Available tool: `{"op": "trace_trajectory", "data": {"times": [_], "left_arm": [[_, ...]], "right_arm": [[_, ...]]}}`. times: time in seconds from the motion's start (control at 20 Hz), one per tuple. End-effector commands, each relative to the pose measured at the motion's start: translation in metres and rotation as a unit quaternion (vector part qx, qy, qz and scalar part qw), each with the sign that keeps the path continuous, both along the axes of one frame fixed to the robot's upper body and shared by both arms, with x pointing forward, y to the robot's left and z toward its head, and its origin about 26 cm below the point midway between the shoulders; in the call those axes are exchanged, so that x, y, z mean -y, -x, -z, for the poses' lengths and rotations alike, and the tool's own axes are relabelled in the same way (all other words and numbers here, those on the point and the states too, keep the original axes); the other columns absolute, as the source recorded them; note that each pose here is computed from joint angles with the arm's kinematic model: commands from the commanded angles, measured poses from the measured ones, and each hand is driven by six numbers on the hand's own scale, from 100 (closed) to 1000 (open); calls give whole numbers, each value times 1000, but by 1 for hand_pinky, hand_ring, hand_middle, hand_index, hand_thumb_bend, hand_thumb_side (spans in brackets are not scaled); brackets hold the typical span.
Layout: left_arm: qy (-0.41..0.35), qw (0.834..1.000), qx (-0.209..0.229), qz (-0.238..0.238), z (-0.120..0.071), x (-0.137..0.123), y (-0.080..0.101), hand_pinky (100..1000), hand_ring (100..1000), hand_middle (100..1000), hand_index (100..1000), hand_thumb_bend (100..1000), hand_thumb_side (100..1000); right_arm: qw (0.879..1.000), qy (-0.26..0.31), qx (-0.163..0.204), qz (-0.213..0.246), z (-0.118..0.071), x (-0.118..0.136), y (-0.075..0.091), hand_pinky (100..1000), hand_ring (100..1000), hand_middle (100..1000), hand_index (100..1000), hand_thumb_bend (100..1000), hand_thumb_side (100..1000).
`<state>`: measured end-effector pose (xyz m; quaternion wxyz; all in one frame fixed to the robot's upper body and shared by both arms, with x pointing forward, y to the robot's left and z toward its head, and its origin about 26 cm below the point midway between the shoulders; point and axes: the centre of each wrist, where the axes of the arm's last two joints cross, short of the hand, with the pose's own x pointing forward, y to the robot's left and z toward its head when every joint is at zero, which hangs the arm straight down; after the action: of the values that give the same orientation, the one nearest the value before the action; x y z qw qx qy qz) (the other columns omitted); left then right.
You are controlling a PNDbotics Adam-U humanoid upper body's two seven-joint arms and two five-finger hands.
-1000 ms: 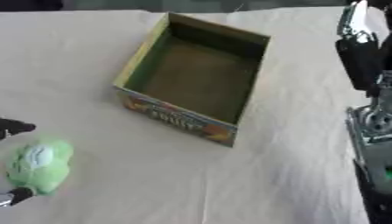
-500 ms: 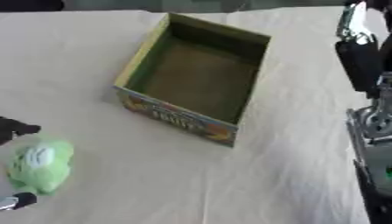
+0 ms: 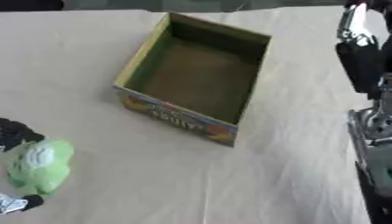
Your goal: Pick up objects on the table and place them in the box.
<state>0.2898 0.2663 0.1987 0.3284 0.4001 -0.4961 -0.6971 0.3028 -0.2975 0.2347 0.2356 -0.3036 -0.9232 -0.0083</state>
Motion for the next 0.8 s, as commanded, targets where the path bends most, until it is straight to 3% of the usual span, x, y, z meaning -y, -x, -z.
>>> {"op": "trace_trajectory", "data": {"times": [0.05, 0.3, 0.8], "left_arm": [[-8, 1000, 9, -1, -8, 2, 1, 964, 917, 793, 923, 602, 650], [2, 1000, 5, -12, -8, 3, 1, 933, 893, 764, 920, 553, 610], [36, 999, 22, -13, -6, 6, 1, 855, 822, 696, 820, 291, 394]], "right_arm": [[1000, 4, 8, -6, -5, -1, 2, 693, 761, 704, 824, 100, 518], [1000, 4, 7, -6, -5, -1, 2, 694, 760, 699, 824, 100, 519], [1000, 2, 5, -6, -3, -1, 3, 696, 759, 695, 825, 100, 523]]}}
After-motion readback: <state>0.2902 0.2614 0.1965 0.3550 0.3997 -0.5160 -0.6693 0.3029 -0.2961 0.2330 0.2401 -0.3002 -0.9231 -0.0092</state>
